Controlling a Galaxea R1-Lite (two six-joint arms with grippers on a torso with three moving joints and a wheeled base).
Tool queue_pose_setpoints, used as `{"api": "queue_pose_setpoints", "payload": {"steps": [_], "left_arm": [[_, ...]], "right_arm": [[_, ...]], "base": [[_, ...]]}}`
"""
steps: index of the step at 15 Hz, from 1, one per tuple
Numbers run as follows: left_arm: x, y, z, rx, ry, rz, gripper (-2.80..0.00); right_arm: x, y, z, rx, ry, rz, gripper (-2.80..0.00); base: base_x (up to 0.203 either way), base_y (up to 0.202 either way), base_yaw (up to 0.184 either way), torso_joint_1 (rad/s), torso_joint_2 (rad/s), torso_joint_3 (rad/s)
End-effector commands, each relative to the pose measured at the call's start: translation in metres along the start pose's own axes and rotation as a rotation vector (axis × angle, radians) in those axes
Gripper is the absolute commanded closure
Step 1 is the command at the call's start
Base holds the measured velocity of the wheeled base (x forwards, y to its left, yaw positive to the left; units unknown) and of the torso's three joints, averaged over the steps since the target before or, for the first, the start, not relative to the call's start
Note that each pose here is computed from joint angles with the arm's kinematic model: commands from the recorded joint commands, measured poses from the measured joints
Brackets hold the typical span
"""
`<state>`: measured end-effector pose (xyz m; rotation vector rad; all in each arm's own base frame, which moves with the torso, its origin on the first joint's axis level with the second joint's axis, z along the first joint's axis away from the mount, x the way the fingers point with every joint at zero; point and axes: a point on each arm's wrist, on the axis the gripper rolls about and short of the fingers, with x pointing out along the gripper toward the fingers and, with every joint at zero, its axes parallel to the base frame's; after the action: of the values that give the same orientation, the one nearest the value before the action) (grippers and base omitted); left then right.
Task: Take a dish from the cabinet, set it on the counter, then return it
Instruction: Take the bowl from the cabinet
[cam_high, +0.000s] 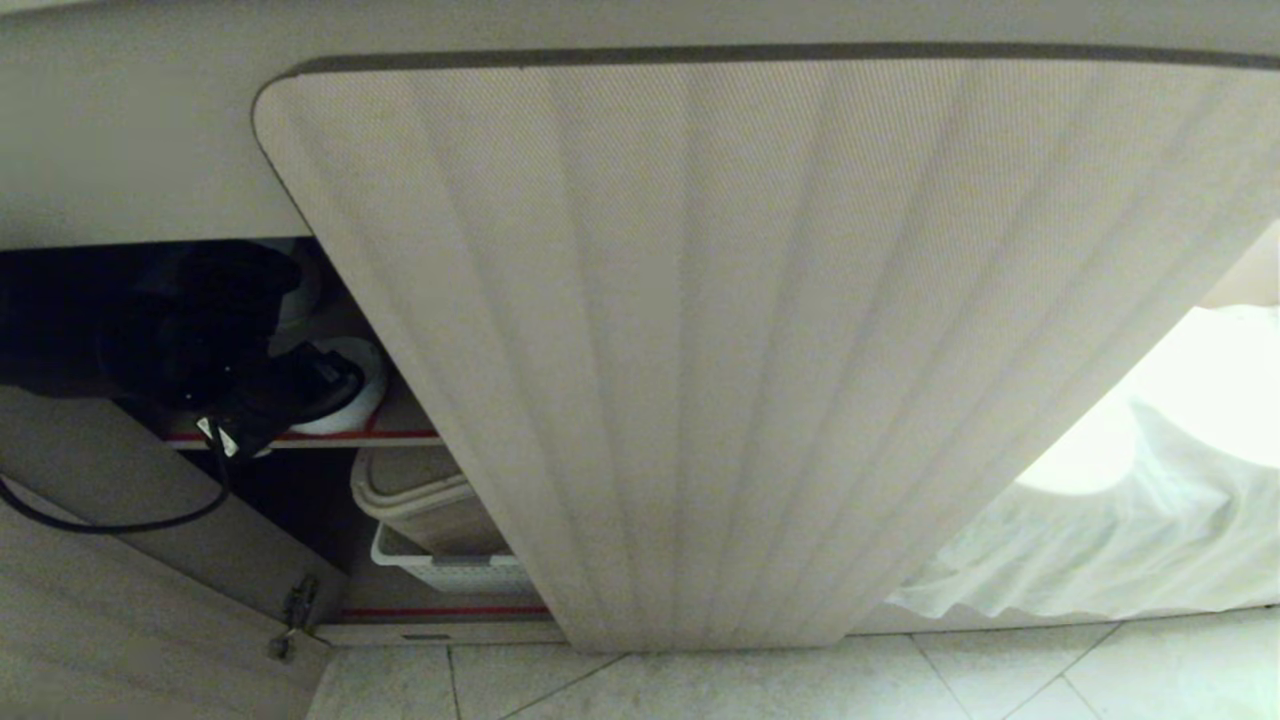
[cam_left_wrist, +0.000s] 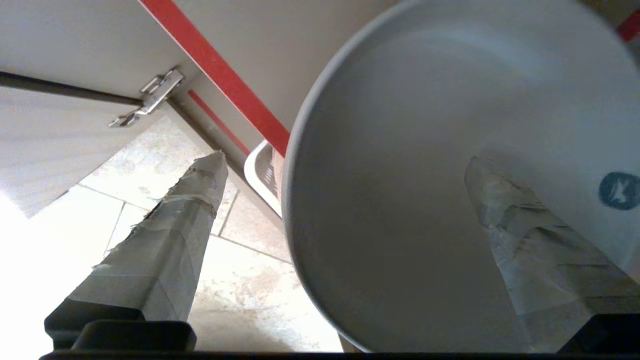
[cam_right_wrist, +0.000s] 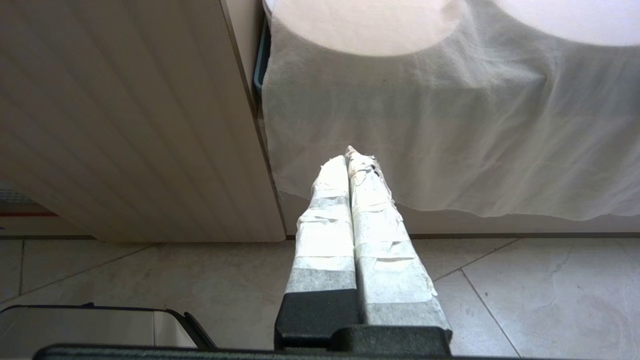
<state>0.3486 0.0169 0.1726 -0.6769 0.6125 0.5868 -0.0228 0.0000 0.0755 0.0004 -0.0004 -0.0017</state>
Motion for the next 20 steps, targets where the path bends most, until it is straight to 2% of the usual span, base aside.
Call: {"api": "queue_pose_setpoints", "payload": {"steps": [1,10,11,20], "left_arm": [[-0.0003,-0.0004,-0.0013,-0.014,0.007,0.007,-2.8],[-0.0007,-0.0032,-0.0007,-0.032,0.008,0.006,-2.8],[-0.001,-0.0036,-0.0001,-0.037,0.006,0.005,0.0],[-0.0043,-0.007,0.0051,-0.044,-0.01,-0.009,0.0]], "right_arm": [[0.0,0.0,0.0,0.001,0.0,0.0,0.0],[0.0,0.0,0.0001,0.0,-0.001,0.001,0.0],[0.0,0.0,0.0001,0.0,-0.001,0.0,0.0],[0.0,0.0,0.0001,0.0,-0.001,0.0,0.0]], "base": [[0.0,0.0,0.0,0.0,0.0,0.0],[0.0,0.0,0.0,0.0,0.0,0.0],[0.0,0.0,0.0,0.0,0.0,0.0],[0.0,0.0,0.0,0.0,0.0,0.0]]}}
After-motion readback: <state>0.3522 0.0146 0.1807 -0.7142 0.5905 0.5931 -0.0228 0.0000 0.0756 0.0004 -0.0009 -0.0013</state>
